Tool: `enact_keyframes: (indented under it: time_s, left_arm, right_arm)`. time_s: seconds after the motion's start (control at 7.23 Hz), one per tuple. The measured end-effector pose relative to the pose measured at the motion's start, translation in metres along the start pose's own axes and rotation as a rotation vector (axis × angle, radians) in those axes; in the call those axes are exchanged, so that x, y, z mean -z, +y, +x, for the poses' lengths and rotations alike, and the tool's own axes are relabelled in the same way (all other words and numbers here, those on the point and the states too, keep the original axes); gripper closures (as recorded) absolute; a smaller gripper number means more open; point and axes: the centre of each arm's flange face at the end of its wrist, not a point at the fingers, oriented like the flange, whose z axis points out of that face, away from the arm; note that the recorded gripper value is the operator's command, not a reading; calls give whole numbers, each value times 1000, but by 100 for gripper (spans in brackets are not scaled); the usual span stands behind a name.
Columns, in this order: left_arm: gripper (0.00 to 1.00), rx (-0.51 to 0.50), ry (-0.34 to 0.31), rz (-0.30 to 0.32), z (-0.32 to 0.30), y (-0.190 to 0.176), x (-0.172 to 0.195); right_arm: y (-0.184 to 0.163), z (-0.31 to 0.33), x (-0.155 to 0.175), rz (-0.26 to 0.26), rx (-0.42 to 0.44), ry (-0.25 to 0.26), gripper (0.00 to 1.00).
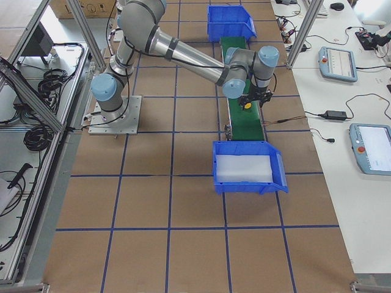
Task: Transport two buttons from left to right
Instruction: 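Lower the right gripper over the yellow button at the belt end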
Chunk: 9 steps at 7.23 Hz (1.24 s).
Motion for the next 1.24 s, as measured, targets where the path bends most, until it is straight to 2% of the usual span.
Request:
enact_keyframes:
  time_s: [0.28,0.55,1.24]
  left_arm:
    - [0,-3,4,-28,0,4,1]
    - [0,-16,5,-51,5,10,5]
    - [0,-25,11,-67,11,26,5]
  right_arm:
    - [3,1,-5,-13,-43,0,0]
    - [5,3,-9,-29,-49,6,0]
    - [2,-3,-23,-23,-51,8,0]
